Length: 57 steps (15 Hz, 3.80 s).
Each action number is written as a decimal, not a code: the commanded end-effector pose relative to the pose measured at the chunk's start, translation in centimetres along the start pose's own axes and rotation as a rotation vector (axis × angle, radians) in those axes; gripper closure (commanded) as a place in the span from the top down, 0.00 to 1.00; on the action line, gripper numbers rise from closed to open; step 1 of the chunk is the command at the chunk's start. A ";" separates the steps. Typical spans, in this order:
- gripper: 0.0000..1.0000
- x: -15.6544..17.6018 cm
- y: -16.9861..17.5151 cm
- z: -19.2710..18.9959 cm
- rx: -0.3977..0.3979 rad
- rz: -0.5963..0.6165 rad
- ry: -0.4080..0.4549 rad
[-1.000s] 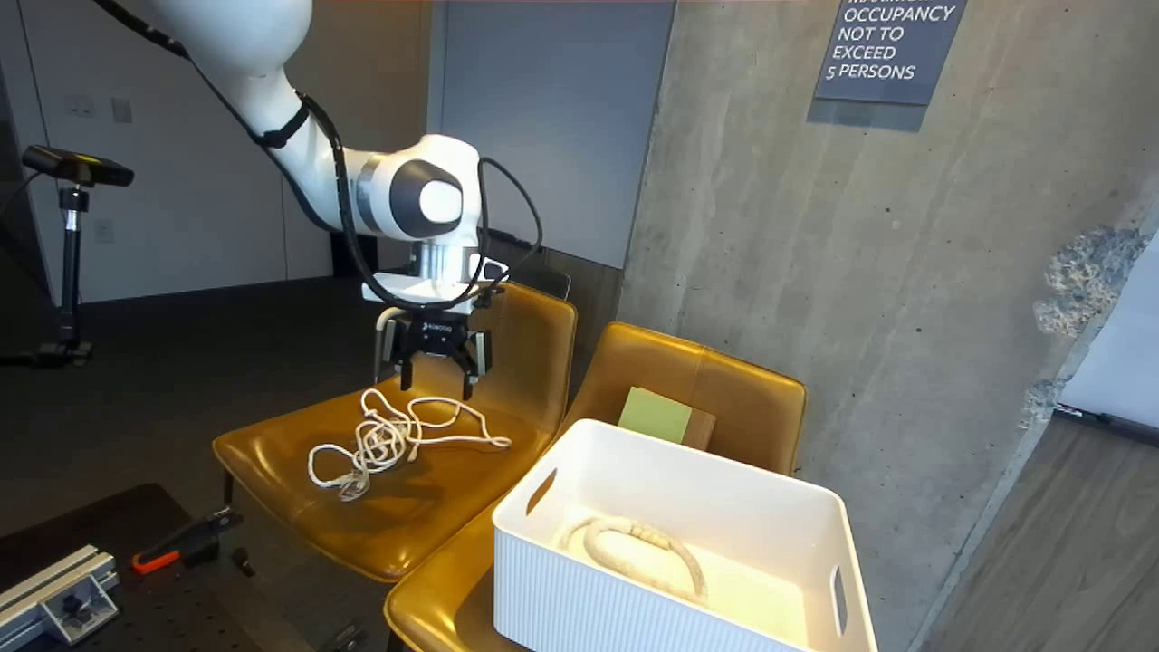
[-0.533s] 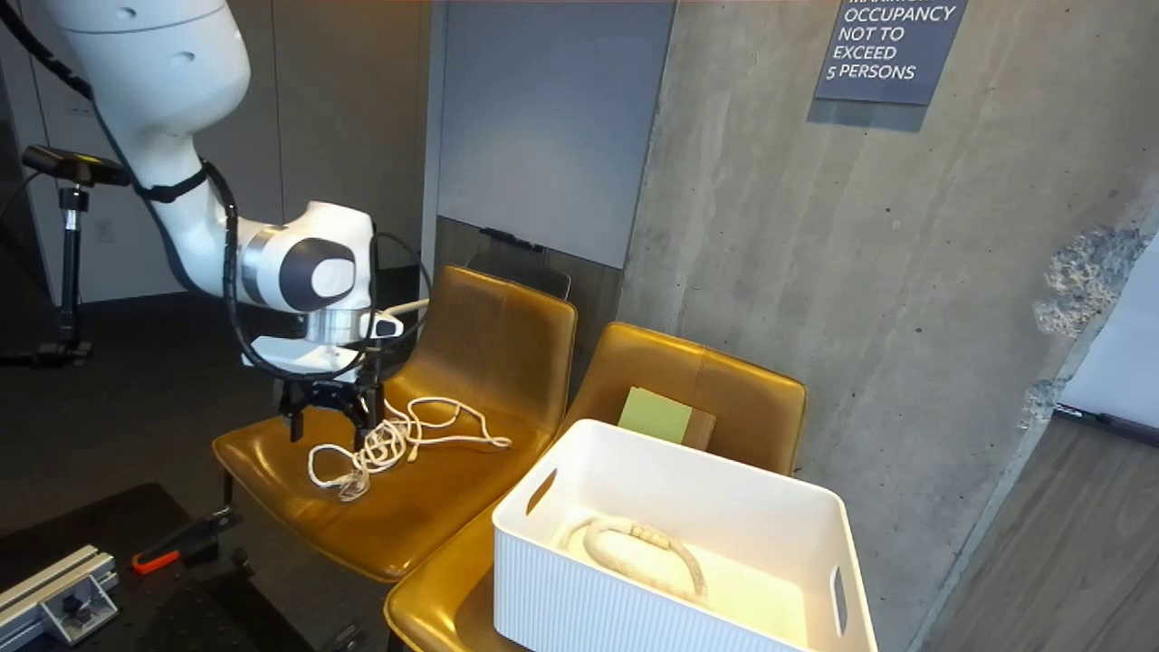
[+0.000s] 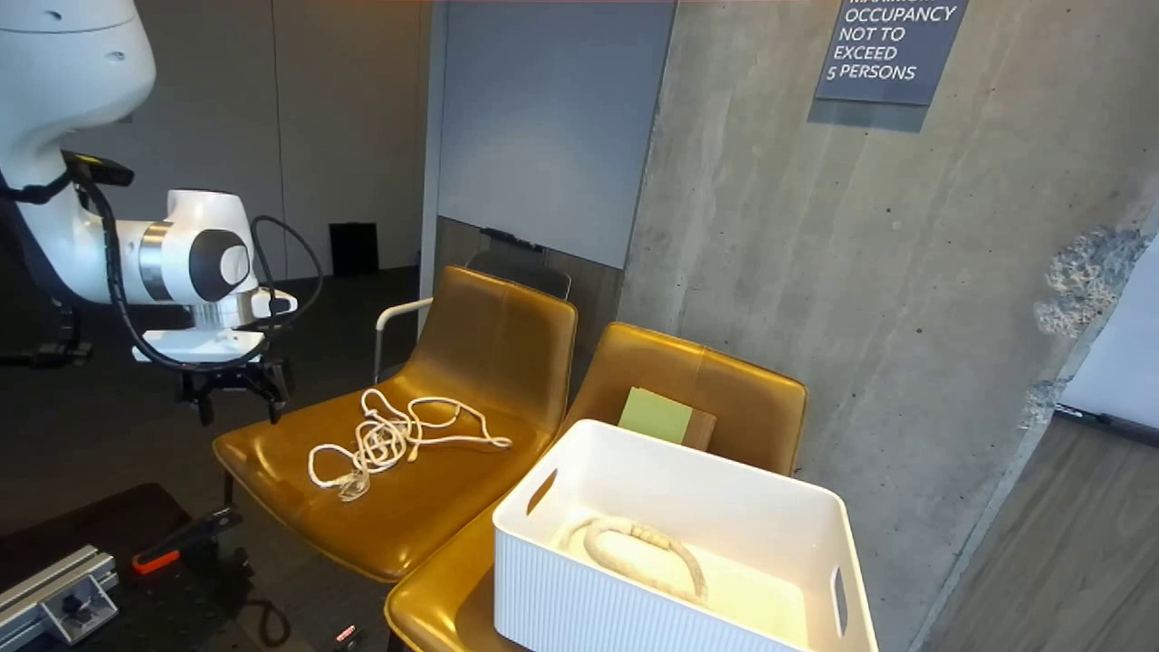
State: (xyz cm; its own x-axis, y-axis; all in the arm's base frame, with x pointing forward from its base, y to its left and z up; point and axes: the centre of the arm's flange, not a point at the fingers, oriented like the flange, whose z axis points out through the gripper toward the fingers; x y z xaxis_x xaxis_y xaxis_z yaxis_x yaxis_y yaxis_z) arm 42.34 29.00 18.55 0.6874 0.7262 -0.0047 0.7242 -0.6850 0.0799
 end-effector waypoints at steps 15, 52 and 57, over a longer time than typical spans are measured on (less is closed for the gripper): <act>1.00 8.5 7.8 7.8 -0.075 -0.017 -0.089; 1.00 10.2 12.8 7.5 -0.068 0.107 -0.146; 1.00 10.2 15.6 7.7 -0.086 0.144 -0.157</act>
State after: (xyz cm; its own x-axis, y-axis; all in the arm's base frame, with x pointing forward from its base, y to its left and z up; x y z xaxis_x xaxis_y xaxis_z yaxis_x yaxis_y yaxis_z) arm 59.74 25.82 12.10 0.7754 0.6192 -0.1238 0.6313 -0.7560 0.1727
